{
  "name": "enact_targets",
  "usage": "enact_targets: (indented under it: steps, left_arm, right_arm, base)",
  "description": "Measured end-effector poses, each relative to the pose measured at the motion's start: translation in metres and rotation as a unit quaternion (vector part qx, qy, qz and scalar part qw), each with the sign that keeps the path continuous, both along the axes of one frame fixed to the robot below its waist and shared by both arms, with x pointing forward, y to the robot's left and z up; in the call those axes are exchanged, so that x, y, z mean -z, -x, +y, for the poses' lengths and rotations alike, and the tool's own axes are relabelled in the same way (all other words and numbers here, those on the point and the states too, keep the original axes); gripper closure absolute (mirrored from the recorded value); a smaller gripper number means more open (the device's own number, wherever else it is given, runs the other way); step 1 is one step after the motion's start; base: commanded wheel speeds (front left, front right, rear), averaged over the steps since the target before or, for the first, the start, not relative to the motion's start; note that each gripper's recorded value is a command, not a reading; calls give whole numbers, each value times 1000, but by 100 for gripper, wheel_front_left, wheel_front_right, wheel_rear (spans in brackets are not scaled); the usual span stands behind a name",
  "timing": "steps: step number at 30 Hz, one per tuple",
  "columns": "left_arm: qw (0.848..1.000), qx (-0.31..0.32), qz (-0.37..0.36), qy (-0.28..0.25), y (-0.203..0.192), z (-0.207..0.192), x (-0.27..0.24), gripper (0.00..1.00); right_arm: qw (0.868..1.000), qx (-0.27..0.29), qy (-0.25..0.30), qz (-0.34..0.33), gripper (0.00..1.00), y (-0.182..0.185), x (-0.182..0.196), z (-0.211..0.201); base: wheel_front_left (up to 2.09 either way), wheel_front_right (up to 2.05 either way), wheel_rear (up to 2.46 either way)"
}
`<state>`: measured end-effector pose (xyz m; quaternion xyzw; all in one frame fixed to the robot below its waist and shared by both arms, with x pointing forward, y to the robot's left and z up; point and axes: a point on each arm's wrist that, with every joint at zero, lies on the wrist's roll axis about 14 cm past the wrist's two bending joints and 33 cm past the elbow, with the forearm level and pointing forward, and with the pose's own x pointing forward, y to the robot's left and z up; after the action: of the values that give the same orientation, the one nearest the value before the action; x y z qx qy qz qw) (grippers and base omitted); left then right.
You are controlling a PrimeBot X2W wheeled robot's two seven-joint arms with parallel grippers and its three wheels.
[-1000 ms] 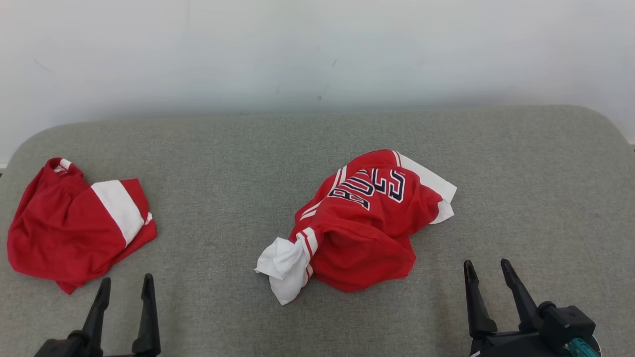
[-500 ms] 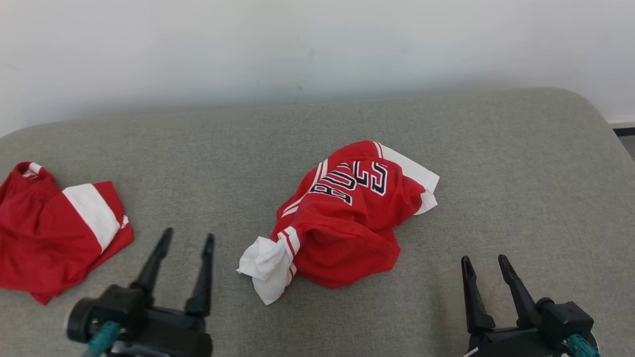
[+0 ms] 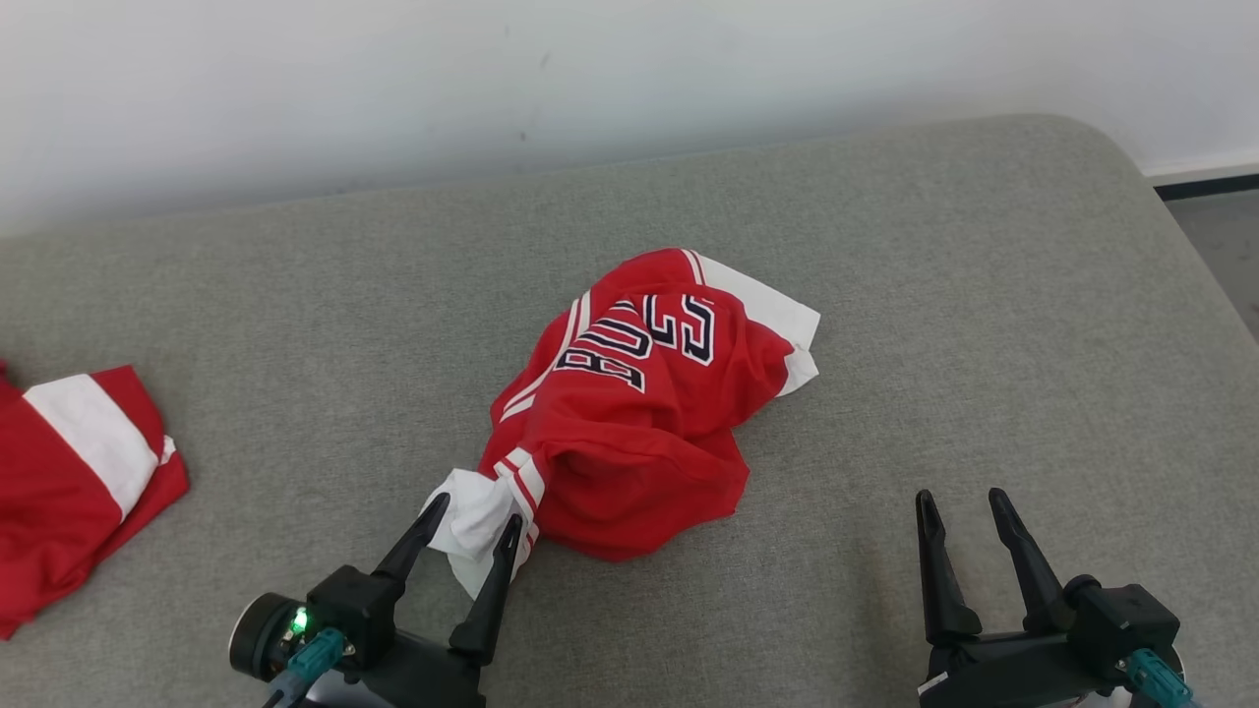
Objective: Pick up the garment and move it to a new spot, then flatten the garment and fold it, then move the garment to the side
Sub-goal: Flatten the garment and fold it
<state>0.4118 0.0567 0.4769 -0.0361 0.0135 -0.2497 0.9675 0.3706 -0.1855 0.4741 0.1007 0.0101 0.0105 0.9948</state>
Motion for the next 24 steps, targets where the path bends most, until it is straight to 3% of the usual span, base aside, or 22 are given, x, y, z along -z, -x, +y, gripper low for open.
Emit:
enact_targets:
  steps: [1, 2, 7, 14, 19, 24]
  left_arm:
    - [1000, 2, 5, -3, -2, -1, 4, 55]
    - [1000, 4, 10, -6, -3, -2, 7, 100]
    - [1000, -5, 0, -5, -15, 2, 0, 100]
    - [995, -63, -75, -22, -27, 42, -45, 100]
    - [988, -88, -117, -47, -14, 66, -68, 100]
    - [988, -110, -94, -61, 14, 81, -51, 100]
  right_arm:
    - [1000, 3, 0, 2, 0, 1, 1, -2]
    - [1000, 5, 1, 3, 0, 1, 2, -3]
    - [1000, 12, 1, 3, 0, 1, 3, -8]
    - [1000, -13, -4, 2, 0, -4, 3, 9]
    - [999, -40, -9, 2, 0, -8, 4, 27]
    - [998, -65, -12, -1, 0, -13, 2, 45]
  base:
    - [0, 0, 0]
    - [0, 0, 0]
    - [0, 0, 0]
    - [0, 0, 0]
    - [0, 0, 0]
    - [0, 0, 0]
